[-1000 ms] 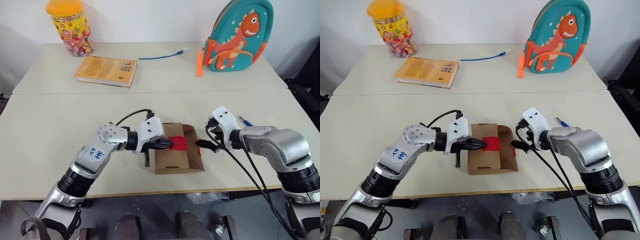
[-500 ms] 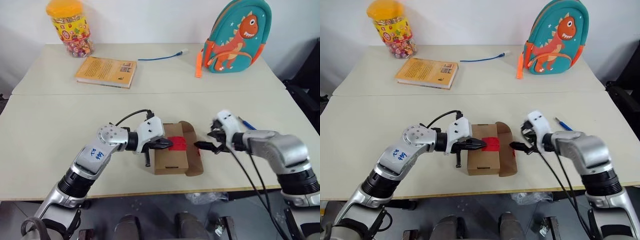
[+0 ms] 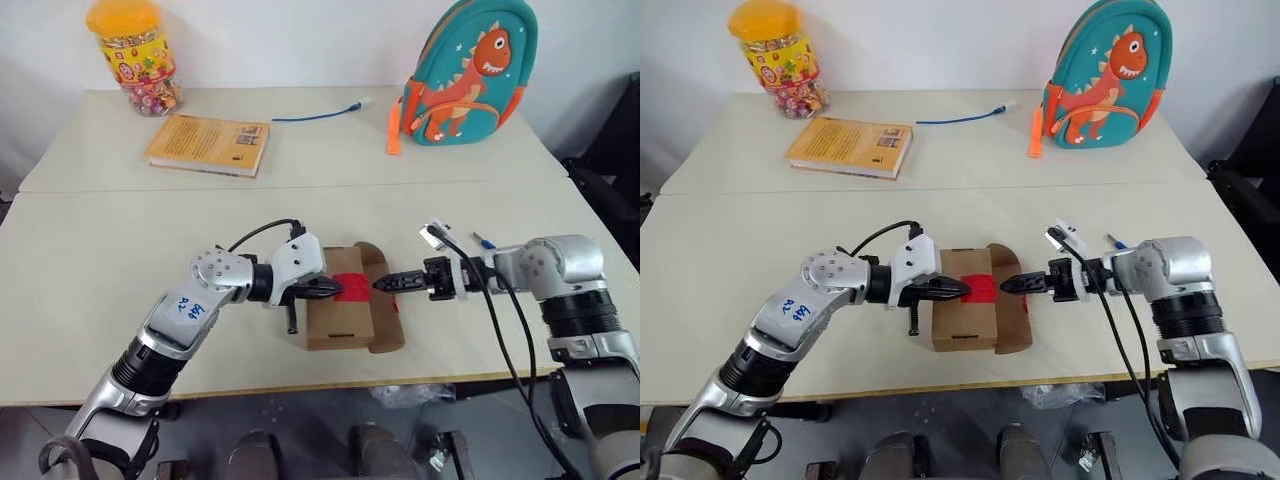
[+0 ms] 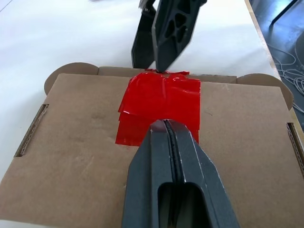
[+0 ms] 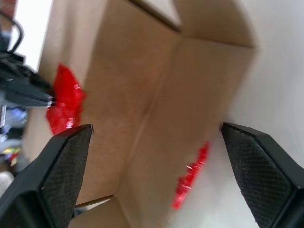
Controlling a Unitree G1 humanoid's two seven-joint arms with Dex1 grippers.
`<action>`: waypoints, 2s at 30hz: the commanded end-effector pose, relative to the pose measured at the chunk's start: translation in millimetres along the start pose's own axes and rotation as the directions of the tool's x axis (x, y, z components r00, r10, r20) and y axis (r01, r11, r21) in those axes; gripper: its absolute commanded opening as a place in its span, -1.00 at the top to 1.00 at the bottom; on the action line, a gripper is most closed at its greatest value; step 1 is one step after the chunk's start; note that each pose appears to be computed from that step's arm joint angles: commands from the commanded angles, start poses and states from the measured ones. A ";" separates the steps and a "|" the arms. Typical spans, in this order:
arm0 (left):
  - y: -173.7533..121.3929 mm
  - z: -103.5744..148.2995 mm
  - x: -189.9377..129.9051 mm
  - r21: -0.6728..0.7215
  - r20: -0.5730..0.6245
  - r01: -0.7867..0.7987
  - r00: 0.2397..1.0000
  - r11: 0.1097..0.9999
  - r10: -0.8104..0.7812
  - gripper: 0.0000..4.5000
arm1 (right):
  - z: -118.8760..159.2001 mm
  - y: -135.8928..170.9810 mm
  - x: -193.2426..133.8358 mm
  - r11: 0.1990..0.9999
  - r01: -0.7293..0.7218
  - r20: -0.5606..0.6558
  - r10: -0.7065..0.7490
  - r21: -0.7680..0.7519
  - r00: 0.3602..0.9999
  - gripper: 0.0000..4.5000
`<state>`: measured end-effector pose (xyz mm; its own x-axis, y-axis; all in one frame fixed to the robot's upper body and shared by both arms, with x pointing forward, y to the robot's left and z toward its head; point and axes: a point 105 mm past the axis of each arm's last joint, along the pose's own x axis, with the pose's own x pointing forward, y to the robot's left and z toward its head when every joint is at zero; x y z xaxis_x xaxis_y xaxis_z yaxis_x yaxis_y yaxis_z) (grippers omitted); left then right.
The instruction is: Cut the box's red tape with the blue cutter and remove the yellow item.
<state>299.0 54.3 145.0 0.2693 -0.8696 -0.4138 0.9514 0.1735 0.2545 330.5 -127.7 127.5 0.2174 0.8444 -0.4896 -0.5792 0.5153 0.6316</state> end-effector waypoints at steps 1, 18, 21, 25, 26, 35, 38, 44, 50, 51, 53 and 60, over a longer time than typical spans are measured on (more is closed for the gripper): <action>-9.2 -37.0 1.5 -0.103 -0.124 0.009 0.992 0.995 -0.022 1.00 | -10.6 -2.5 18.2 0.999 -0.040 -0.078 0.040 0.003 0.996 -0.57; -8.8 -38.5 -12.9 -0.089 -0.133 -0.011 0.991 0.996 -0.001 1.00 | -13.4 -27.9 48.9 1.000 -0.005 -0.206 0.010 0.021 0.978 0.71; -8.4 -38.9 -15.2 -0.080 -0.125 -0.008 0.992 0.997 -0.002 1.00 | -5.9 -27.9 42.2 0.999 0.010 -0.188 -0.002 0.043 0.982 0.98; -6.4 -38.7 -14.6 -0.051 -0.092 -0.009 0.996 0.999 0.005 1.00 | 4.6 -28.3 24.1 0.996 0.053 -0.166 -0.041 0.070 0.985 0.98; -4.6 -37.8 -13.2 -0.055 -0.071 -0.019 0.997 0.998 0.015 1.00 | 9.2 -24.1 14.9 0.996 0.055 -0.163 -0.043 0.072 0.986 0.98; -5.9 -27.2 28.6 -0.054 0.098 -0.067 0.993 0.996 0.072 1.00 | 34.7 13.1 -49.0 0.988 0.134 -0.153 -0.122 0.070 0.981 0.98; -5.9 -19.9 42.0 -0.054 0.150 -0.086 0.984 0.995 0.094 1.00 | 41.8 28.8 -65.4 0.987 0.156 -0.159 -0.148 0.040 0.976 0.98; -2.7 -8.1 58.2 -0.068 0.221 -0.130 0.965 0.989 0.142 1.00 | 51.2 50.9 -82.4 0.980 0.194 -0.208 -0.200 -0.050 0.957 0.98; -7.8 -14.5 54.2 -0.093 0.213 -0.145 0.963 0.985 0.162 1.00 | 60.5 76.8 -71.6 0.970 0.189 -0.294 -0.226 -0.151 0.929 0.98; -8.1 -16.0 52.5 -0.093 0.209 -0.149 0.964 0.984 0.166 1.00 | 60.0 78.4 -69.8 0.970 0.189 -0.308 -0.230 -0.156 0.923 0.98; -7.6 -19.3 47.0 -0.093 0.195 -0.159 0.965 0.983 0.175 1.00 | 57.1 76.5 -65.8 0.963 0.212 -0.340 -0.259 -0.169 0.904 0.98; -11.2 -22.9 20.3 -0.075 0.139 -0.133 0.980 0.988 0.142 1.00 | 48.9 63.4 -64.9 0.916 0.317 -0.383 -0.391 -0.244 0.837 0.98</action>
<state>302.1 42.3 102.0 0.3908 -0.8791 -0.2729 0.9138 0.3348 0.2300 320.0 -138.4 238.7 0.1173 0.5132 -0.8502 -0.6546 0.6838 0.3224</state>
